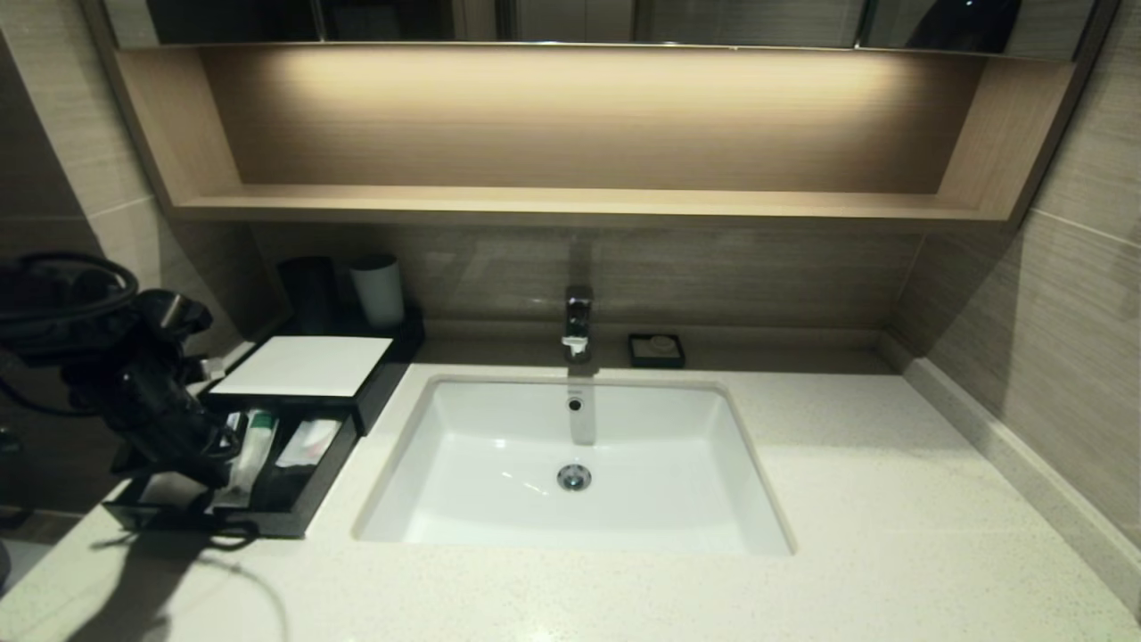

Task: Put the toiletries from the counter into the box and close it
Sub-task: Place the bathroom toiletry into the drawer, then close the drawer

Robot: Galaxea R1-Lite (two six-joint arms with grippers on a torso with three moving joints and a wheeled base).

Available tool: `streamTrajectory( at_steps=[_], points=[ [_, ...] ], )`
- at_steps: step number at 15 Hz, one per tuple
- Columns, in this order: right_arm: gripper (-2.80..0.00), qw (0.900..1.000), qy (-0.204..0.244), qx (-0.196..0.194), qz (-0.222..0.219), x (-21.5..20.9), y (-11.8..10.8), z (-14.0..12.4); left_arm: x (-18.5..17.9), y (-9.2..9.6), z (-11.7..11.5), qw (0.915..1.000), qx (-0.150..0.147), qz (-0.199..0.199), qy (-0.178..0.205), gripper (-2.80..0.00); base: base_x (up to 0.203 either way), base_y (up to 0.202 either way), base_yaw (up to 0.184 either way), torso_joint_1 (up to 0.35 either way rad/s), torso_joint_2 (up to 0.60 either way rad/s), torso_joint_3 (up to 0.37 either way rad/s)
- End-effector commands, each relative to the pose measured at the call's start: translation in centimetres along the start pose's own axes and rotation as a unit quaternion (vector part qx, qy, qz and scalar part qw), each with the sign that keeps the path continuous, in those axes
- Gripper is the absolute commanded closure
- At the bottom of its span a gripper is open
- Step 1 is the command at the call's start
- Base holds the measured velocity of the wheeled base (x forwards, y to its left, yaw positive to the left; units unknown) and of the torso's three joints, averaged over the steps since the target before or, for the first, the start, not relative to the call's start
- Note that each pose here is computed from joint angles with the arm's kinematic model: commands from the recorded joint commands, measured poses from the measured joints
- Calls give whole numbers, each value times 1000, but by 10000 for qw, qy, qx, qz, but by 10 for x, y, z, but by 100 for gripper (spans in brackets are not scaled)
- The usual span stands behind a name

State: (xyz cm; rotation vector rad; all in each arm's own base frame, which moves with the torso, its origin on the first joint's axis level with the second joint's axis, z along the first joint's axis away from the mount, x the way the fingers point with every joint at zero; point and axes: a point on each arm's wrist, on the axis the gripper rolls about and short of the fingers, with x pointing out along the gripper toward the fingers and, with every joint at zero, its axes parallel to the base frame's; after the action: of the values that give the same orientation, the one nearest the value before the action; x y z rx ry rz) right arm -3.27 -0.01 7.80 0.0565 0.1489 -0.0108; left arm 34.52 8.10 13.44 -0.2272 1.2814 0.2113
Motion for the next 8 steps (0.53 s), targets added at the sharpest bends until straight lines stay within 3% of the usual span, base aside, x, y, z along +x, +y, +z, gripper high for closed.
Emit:
streamTrajectory(
  at_steps=[1,4,8],
  points=[
    [0,10000,21,5,1,0,0,0,-31,0,-6,9994,-1,-24,-332,0,0,0,0,0,0,0],
    [0,10000,13,-2,-6,0,0,0,-70,1,-30,9987,17,-26,-511,0,0,0,0,0,0,0],
    [0,10000,14,-2,1,0,0,0,-90,3,-76,10000,-37,21,12,0,0,0,0,0,0,0]
  ],
)
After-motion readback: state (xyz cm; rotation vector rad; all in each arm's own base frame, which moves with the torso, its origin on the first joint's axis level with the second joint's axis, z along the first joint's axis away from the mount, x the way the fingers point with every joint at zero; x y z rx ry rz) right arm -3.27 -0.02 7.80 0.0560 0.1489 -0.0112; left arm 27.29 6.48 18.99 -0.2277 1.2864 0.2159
